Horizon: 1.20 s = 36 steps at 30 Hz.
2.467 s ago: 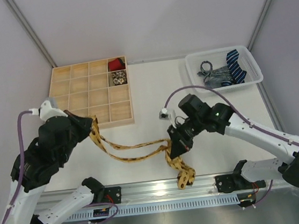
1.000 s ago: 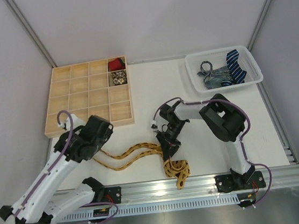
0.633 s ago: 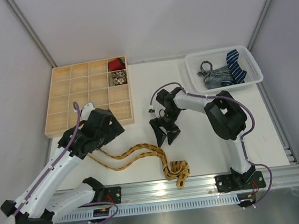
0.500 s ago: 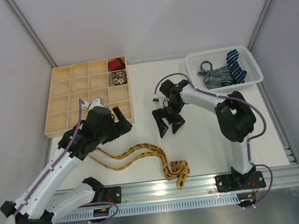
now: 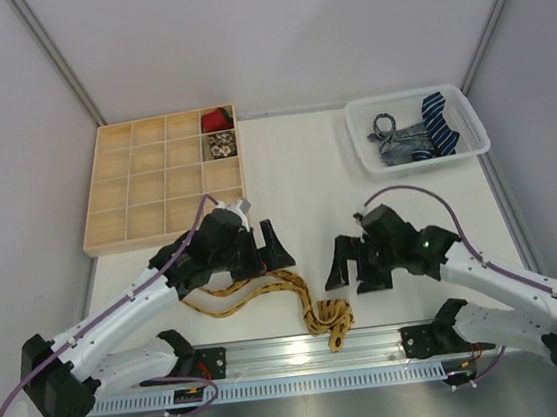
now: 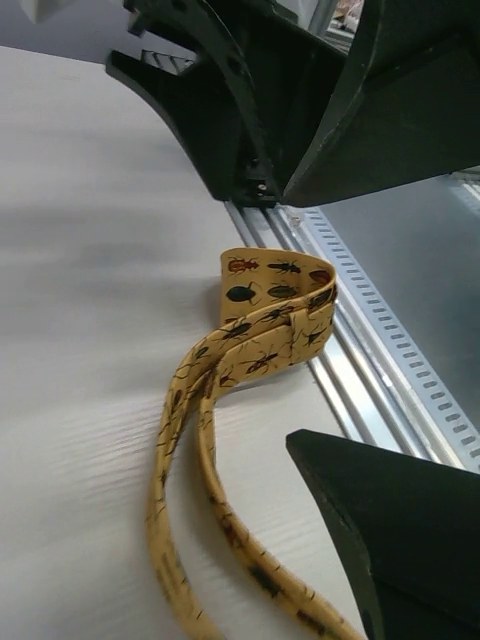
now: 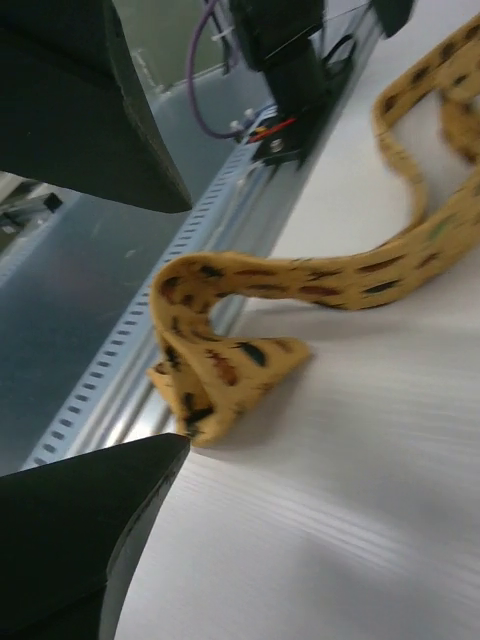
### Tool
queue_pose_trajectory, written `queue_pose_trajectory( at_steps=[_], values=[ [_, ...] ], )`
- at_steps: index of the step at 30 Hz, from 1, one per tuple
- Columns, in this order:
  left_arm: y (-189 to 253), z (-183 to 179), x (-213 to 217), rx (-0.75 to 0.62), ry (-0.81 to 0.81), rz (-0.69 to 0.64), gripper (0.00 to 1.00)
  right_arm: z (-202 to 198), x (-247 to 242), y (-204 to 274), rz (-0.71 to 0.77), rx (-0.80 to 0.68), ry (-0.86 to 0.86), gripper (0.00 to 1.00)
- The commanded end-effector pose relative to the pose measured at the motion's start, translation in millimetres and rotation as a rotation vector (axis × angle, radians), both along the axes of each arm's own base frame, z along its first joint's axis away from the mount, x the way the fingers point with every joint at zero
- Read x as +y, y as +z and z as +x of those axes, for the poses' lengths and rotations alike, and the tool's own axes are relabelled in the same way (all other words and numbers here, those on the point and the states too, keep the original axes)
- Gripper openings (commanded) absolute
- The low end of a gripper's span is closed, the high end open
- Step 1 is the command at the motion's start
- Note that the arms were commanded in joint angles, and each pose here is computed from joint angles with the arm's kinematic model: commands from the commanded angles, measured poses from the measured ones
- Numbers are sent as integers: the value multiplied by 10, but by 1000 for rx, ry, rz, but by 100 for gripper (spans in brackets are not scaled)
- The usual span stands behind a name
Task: Roll the ties
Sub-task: Flatten the tie
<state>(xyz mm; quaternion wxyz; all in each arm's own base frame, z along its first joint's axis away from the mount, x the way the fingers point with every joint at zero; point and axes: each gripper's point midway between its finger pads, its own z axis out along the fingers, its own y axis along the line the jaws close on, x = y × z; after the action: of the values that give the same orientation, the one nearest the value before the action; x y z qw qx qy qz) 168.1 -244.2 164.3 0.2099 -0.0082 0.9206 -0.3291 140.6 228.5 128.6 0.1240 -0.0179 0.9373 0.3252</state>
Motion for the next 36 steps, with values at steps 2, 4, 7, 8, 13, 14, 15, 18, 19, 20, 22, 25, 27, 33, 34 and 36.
queue_pose_trajectory(
  at_steps=[2, 4, 7, 8, 13, 14, 15, 18, 19, 20, 22, 25, 27, 33, 34, 36],
  values=[
    [73, -172, -260, 82, 73, -153, 99, -241, 112, 51, 89, 131, -342, 100],
    [5, -193, -259, 103, 109, -135, 100, -338, 4, -48, 35, 210, -472, 99],
    [-102, -139, -182, 121, 197, -99, 100, -475, -117, -212, -36, 296, -562, 100],
    [-103, -124, -183, 114, 205, -104, 100, -449, -106, -223, -24, 304, -593, 100],
    [-227, -17, -135, 113, 289, -79, 100, -420, -108, -369, -25, 366, -742, 90],
    [-256, -10, -113, 120, 303, -63, 100, -431, -68, -385, -12, 387, -750, 87],
    [-239, 12, -101, 112, 310, -51, 99, -434, -47, -418, -7, 409, -775, 85],
    [-327, 37, -49, 133, 347, 8, 99, -424, 34, -468, -12, 428, -789, 81],
    [-345, 53, -26, 136, 365, 24, 99, -420, 72, -479, -10, 431, -782, 81],
    [-373, 54, -8, 143, 377, 39, 99, -424, 94, -520, -25, 437, -777, 81],
    [-430, 57, -3, 161, 384, 71, 99, -408, 167, -514, -19, 441, -768, 80],
    [-539, 66, 3, 173, 387, 108, 99, -409, 210, -577, -38, 452, -767, 80],
    [-607, 76, 6, 174, 384, 129, 99, -436, 214, -628, -57, 464, -778, 79],
    [-645, 147, 13, 143, 387, 157, 98, -480, 251, -718, -63, 484, -794, 75],
    [-678, 157, 10, 147, 391, 164, 98, -483, 244, -729, -67, 486, -798, 73],
    [-694, 187, 0, 138, 390, 168, 97, -474, 228, -755, -77, 478, -805, 68]
  ],
)
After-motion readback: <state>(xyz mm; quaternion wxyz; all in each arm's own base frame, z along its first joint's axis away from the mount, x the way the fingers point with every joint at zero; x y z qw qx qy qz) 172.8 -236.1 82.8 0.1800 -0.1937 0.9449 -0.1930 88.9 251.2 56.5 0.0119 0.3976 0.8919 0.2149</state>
